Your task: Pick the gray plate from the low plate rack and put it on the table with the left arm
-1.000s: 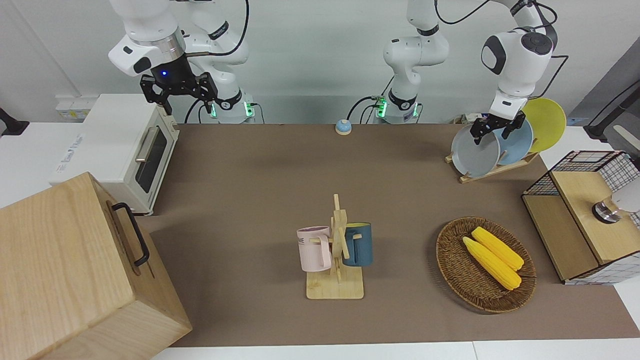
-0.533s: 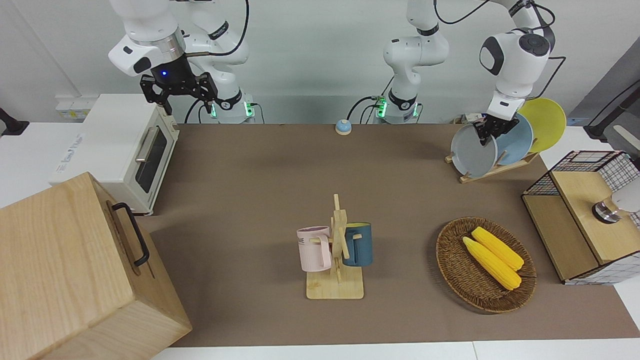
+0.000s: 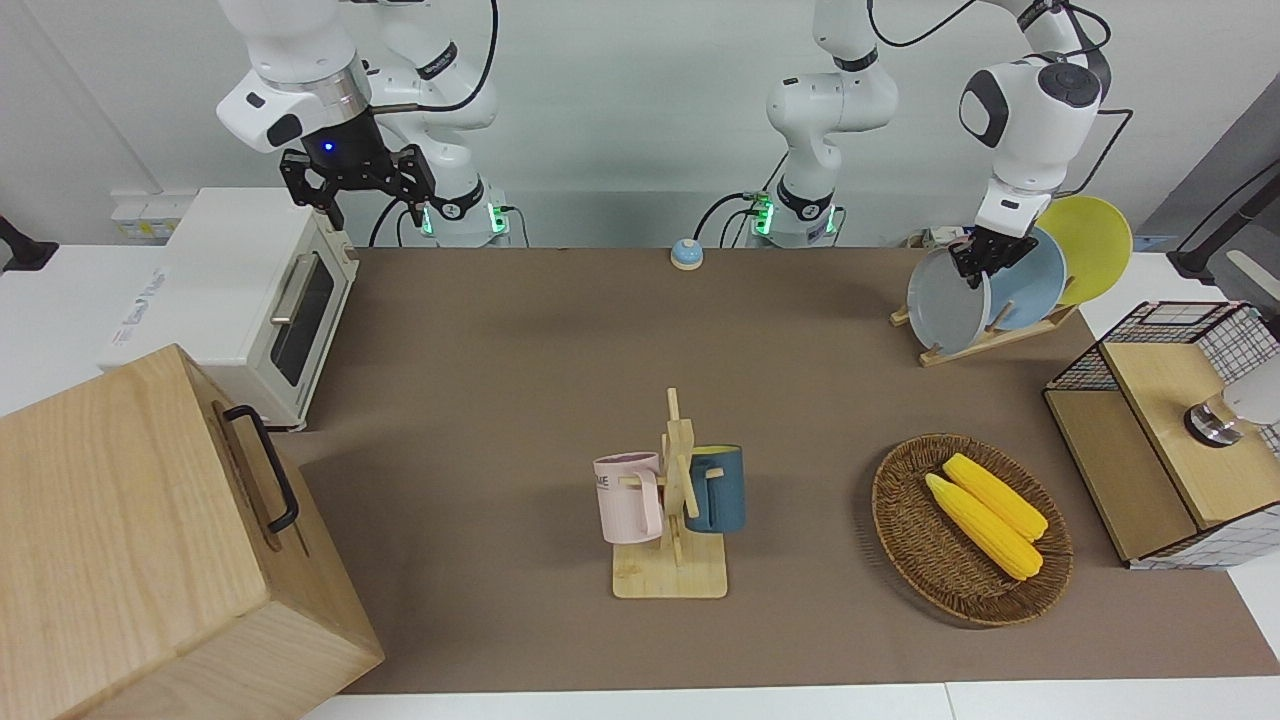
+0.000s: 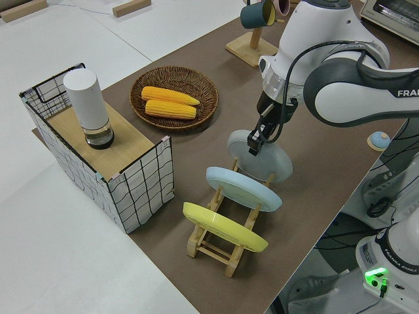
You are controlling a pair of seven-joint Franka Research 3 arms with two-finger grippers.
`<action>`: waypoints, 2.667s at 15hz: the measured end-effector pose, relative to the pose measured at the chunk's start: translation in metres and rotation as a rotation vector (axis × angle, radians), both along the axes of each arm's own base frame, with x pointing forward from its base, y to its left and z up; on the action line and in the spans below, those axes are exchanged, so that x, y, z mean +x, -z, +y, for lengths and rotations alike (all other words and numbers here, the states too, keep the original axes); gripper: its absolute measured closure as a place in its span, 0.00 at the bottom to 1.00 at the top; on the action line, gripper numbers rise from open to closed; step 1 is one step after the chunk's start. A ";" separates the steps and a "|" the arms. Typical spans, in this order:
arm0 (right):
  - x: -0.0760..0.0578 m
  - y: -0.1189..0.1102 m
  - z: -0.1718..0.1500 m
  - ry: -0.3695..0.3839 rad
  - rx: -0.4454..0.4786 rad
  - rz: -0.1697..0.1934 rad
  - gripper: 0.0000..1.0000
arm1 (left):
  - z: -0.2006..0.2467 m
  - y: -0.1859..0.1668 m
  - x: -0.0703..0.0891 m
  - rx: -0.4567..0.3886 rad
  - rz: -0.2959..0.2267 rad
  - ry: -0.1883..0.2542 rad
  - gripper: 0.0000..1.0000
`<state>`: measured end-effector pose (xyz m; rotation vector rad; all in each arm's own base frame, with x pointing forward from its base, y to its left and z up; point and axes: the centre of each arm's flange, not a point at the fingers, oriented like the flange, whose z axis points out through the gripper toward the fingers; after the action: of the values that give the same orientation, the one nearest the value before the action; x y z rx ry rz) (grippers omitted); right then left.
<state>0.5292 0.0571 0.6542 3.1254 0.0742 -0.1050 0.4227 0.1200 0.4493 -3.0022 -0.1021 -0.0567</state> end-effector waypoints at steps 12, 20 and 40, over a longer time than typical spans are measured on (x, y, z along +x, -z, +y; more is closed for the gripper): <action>0.000 0.000 0.000 0.000 0.000 0.000 0.01 | -0.004 -0.044 0.005 0.015 0.038 0.008 0.87; 0.000 0.000 0.000 0.000 0.000 0.000 0.01 | -0.027 -0.102 0.012 -0.014 0.042 0.009 0.88; 0.000 0.000 0.000 0.000 0.000 0.000 0.01 | -0.074 -0.069 0.017 -0.575 0.098 0.019 0.89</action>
<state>0.5292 0.0571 0.6542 3.1254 0.0742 -0.1050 0.4401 0.0462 0.5186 -3.5715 -0.0927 0.1434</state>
